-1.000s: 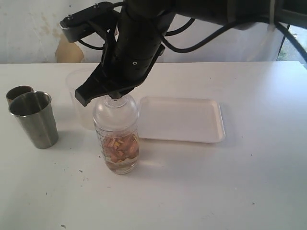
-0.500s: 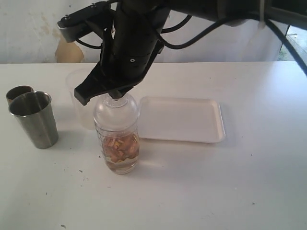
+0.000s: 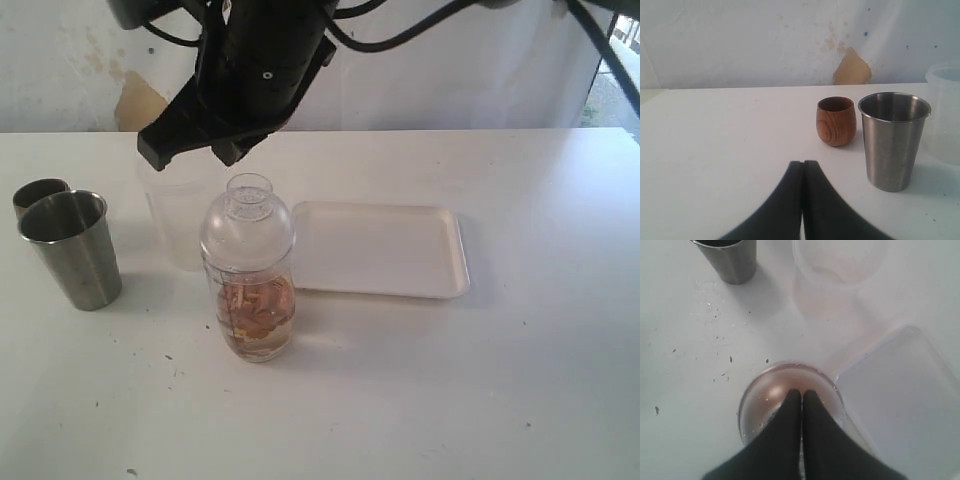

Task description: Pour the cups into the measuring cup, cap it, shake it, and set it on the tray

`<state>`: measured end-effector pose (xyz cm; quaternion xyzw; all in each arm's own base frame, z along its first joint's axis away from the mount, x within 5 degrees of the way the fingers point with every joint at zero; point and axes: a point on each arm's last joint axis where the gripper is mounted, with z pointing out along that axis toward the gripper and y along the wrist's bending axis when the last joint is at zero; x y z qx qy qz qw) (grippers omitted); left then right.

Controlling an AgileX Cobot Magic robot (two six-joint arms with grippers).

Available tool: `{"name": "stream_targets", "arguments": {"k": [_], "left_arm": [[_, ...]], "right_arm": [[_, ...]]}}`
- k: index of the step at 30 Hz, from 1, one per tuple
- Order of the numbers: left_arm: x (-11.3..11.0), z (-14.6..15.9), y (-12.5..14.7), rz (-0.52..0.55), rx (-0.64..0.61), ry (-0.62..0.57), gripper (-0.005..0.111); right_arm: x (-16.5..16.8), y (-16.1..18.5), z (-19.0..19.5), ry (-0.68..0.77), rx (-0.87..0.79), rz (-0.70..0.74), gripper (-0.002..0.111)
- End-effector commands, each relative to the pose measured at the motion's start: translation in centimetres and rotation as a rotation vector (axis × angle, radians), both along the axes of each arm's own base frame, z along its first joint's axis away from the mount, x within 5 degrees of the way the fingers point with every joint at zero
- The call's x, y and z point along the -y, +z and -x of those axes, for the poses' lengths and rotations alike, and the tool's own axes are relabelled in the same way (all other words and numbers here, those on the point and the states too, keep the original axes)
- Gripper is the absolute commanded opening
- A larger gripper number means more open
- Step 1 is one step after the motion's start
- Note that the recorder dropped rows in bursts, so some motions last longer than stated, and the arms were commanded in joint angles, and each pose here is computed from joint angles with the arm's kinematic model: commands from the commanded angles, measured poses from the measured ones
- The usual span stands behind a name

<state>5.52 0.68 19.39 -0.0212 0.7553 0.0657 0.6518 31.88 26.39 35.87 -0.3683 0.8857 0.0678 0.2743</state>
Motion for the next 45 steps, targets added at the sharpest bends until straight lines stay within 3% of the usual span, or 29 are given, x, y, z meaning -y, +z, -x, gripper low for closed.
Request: {"name": "stream_targets", "arguments": {"k": [1, 6, 11, 19, 23, 27, 36, 45], "left_arm": [[0.0, 0.0, -0.2, 0.003, -0.003, 0.0, 0.0], [0.0, 0.0, -0.2, 0.003, -0.003, 0.0, 0.0], [0.0, 0.0, -0.2, 0.003, -0.003, 0.0, 0.0], [0.0, 0.0, -0.2, 0.003, -0.003, 0.0, 0.0], [0.0, 0.0, -0.2, 0.003, -0.003, 0.0, 0.0], [0.0, 0.0, -0.2, 0.003, -0.003, 0.0, 0.0], [0.0, 0.0, -0.2, 0.003, -0.003, 0.0, 0.0], [0.0, 0.0, -0.2, 0.003, -0.003, 0.0, 0.0]], "right_arm": [[0.6, 2.1, 0.7, 0.026, 0.062, -0.037, 0.006], [0.7, 2.8, 1.2, 0.03, 0.054, -0.07, 0.035], [1.0, 1.7, 1.7, 0.032, -0.033, -0.013, 0.066], [1.5, 1.9, 2.2, 0.015, -0.044, -0.001, 0.07], [1.5, 1.8, 2.1, -0.002, -0.055, -0.007, 0.065], [0.2, 1.7, 2.9, 0.194, -0.025, -0.01, 0.052], [-0.6, 1.2, 2.1, 0.2, 0.085, -0.063, 0.0], [-0.1, -0.2, 0.9, 0.059, 0.087, -0.013, 0.0]]}}
